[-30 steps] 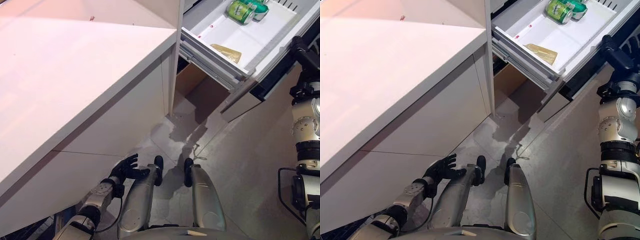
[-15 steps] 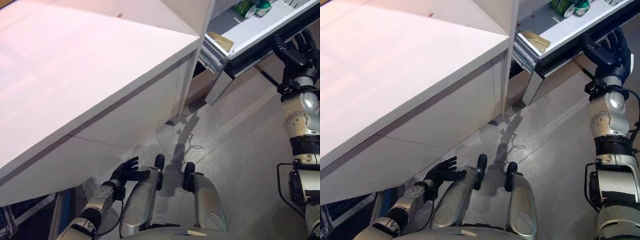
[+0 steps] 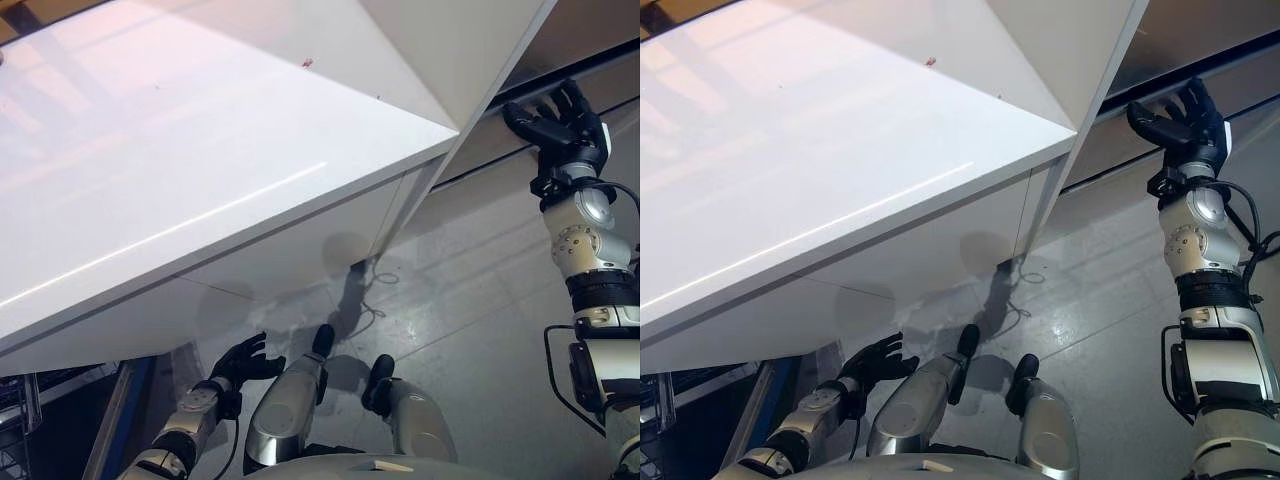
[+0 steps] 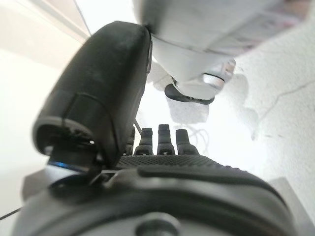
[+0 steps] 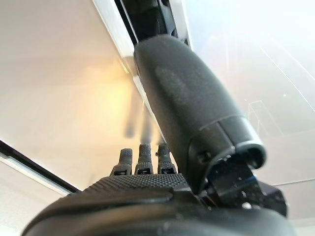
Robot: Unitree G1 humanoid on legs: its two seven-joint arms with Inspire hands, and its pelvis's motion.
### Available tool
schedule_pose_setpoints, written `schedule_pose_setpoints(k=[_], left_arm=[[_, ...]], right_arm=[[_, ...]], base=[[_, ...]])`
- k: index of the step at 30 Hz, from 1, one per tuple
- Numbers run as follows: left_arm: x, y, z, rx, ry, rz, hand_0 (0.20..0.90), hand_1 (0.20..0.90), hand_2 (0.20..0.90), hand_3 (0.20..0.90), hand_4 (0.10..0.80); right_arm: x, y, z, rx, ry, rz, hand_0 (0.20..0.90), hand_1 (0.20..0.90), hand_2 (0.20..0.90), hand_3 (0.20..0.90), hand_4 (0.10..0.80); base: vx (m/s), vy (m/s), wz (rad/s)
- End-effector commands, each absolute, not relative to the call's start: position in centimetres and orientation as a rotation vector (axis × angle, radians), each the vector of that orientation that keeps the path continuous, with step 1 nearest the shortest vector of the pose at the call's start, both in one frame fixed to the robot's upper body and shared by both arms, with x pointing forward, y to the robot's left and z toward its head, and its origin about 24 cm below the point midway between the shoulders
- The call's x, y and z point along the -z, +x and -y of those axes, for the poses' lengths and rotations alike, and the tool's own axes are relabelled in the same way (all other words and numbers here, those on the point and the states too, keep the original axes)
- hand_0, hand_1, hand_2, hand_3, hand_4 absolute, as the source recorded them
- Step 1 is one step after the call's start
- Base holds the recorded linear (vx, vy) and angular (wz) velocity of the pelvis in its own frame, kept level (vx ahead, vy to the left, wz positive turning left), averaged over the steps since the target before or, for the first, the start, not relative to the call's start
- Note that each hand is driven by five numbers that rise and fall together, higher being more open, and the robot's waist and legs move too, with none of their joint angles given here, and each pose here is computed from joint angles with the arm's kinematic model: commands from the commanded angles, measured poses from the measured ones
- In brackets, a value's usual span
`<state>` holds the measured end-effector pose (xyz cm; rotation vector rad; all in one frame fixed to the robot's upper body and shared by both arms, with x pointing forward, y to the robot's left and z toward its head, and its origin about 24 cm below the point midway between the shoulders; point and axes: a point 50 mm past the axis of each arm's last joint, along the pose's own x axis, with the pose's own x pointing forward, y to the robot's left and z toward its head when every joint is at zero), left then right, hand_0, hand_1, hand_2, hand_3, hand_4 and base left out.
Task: Put drinks into fridge and close the fridge
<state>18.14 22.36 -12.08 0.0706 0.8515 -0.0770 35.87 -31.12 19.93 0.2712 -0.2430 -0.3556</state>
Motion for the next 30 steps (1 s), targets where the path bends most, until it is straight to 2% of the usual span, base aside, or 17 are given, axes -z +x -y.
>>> schedule_pose_setpoints(k=[1, 6, 17, 23, 30], left_arm=[[13.2, 13.4, -24.7, 0.102, 0.159, -0.958, 0.900, 0.900, 0.900, 0.900, 0.800], [13.2, 13.0, -25.1, 0.112, 0.185, -0.976, 0.900, 0.900, 0.900, 0.900, 0.800], [13.4, 13.8, -24.4, 0.114, 0.142, -0.994, 0.900, 0.900, 0.900, 0.900, 0.800], [13.7, 13.9, -23.2, 0.119, 0.072, -0.995, 0.900, 0.900, 0.900, 0.900, 0.800], [14.2, 13.3, -22.6, 0.099, -0.001, -1.022, 0.900, 0.900, 0.900, 0.900, 0.800]], right_arm=[[-25.0, 36.5, 27.6, 0.137, 0.181, 0.440, 0.900, 0.900, 0.900, 0.900, 0.800], [-24.1, 35.9, 27.7, 0.125, 0.147, 0.418, 0.900, 0.900, 0.900, 0.900, 0.800], [-21.6, 34.2, 29.7, 0.138, 0.128, 0.319, 0.900, 0.900, 0.900, 0.900, 0.800], [-15.0, 32.8, 30.8, 0.203, 0.201, 0.123, 0.900, 0.900, 0.900, 0.900, 0.800], [-4.5, 29.5, 30.5, 0.212, 0.228, -0.234, 0.900, 0.900, 0.900, 0.900, 0.800]], base=[[0.046, -0.044, -0.04], [0.033, -0.068, -0.09], [-0.047, -0.068, -0.41], [-0.025, -0.029, -0.33], [-0.034, -0.017, -0.15]])
